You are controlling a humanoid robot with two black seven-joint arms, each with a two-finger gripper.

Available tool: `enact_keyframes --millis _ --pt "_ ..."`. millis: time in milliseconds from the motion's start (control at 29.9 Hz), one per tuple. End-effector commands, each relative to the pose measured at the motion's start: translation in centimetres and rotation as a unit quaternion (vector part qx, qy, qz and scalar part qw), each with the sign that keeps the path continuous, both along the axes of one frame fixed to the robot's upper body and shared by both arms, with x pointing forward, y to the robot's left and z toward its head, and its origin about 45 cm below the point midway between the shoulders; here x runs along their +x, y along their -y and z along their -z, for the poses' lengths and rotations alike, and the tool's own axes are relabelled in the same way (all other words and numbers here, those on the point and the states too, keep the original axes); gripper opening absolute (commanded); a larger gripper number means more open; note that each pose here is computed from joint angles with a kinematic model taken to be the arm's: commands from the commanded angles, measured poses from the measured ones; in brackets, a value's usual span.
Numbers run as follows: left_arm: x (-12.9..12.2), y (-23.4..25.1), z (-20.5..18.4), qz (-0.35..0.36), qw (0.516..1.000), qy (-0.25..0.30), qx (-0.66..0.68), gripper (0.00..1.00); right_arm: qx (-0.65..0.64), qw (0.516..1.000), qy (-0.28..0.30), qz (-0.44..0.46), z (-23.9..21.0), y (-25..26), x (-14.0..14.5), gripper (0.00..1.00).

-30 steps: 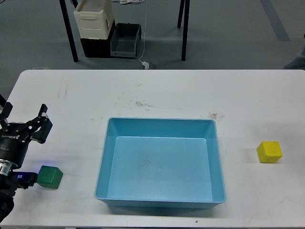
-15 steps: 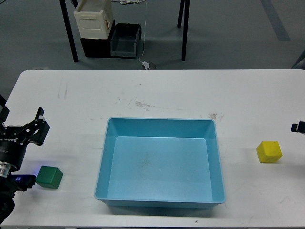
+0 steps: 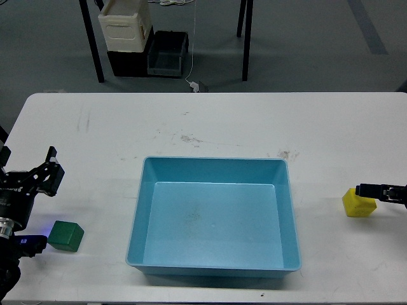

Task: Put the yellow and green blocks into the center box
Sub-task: 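Lower the right gripper onto the yellow cube and close on it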

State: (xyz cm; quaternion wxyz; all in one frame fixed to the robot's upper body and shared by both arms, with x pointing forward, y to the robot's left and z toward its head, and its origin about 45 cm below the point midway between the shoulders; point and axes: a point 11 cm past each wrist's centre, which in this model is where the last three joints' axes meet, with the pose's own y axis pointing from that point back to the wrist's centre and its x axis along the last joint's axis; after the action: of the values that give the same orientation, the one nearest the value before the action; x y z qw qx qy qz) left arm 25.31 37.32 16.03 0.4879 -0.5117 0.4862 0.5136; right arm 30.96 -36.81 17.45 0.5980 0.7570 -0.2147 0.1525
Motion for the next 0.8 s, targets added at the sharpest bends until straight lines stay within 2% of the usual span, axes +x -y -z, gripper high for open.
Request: enact_keyframes --millis 0,569,770 --pt "0.0 0.1 0.1 -0.001 1.000 -0.001 -0.002 1.00 0.006 1.000 0.000 -0.003 0.2 -0.7 0.3 1.00" --pt "0.1 -0.3 -0.1 -0.007 1.000 0.003 -0.001 1.00 -0.030 0.999 -0.012 0.008 1.3 -2.2 0.7 0.98" --pt "0.0 -0.3 -0.1 -0.008 1.000 0.002 -0.001 1.00 -0.030 0.999 -0.017 0.007 1.7 -2.3 0.4 0.93"
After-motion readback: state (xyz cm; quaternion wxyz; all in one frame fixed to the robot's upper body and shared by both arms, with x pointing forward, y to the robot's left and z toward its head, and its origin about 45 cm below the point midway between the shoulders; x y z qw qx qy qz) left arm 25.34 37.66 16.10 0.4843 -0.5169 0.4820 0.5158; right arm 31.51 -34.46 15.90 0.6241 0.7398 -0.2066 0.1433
